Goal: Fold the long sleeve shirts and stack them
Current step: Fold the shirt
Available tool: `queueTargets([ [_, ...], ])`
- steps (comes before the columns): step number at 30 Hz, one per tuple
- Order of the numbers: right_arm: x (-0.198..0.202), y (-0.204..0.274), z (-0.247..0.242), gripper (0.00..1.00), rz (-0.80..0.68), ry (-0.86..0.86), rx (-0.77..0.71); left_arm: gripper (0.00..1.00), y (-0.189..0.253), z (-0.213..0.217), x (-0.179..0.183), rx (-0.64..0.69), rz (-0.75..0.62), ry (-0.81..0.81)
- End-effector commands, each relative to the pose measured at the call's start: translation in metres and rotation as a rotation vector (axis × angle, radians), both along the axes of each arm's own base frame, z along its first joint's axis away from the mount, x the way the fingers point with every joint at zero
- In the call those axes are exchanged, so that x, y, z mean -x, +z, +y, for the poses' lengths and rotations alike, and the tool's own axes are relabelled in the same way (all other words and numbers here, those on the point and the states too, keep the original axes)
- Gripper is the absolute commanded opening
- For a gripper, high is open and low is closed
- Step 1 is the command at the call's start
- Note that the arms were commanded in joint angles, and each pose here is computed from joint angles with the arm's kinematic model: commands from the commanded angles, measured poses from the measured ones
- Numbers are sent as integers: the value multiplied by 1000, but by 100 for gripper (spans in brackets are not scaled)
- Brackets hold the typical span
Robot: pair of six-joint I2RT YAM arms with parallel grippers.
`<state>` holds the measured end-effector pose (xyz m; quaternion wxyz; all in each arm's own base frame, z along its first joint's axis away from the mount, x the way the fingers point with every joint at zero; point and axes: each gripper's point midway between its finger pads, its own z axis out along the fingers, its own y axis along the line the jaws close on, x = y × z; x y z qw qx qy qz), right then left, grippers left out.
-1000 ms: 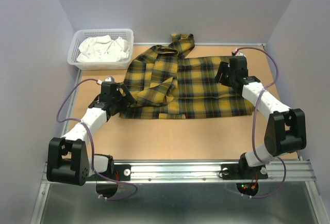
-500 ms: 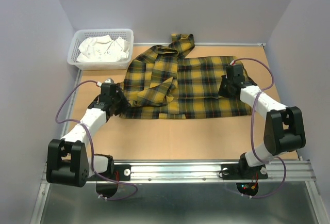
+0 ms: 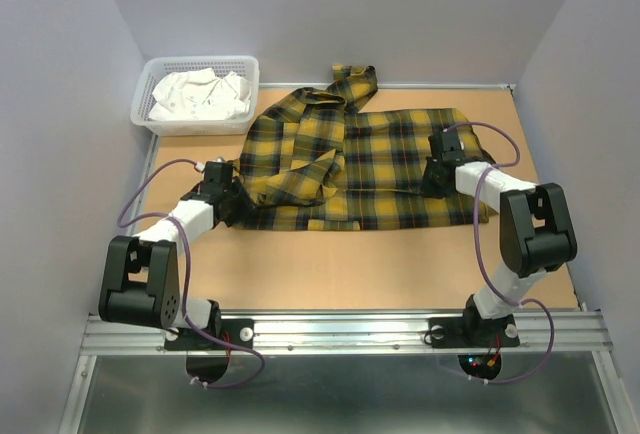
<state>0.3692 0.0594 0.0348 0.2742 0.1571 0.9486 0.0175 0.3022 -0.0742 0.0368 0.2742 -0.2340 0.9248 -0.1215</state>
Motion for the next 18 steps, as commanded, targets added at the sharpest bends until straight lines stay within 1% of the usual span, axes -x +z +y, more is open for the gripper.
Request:
queueTargets([
  [1,-28,16,-6,17,-68,-43,48,50,0,6,-3,-17,-9,1],
  [6,-38,11,-15,21,-67,-90,70,50,-12,15,13,-26,41,6],
  [10,-47,14,-18,23,-82,-106,74,50,-14,22,19,-34,48,15],
  [13,-55,18,-20,27,-98,-117,74,50,-17,23,21,-33,55,13],
  [15,-59,23,-22,32,-112,-124,73,50,-19,23,21,-34,61,7],
  [17,-64,30,-24,33,-132,-128,77,50,-19,22,21,-31,63,5],
  [18,-65,33,-26,39,-142,-132,83,50,-19,22,20,-31,60,5],
])
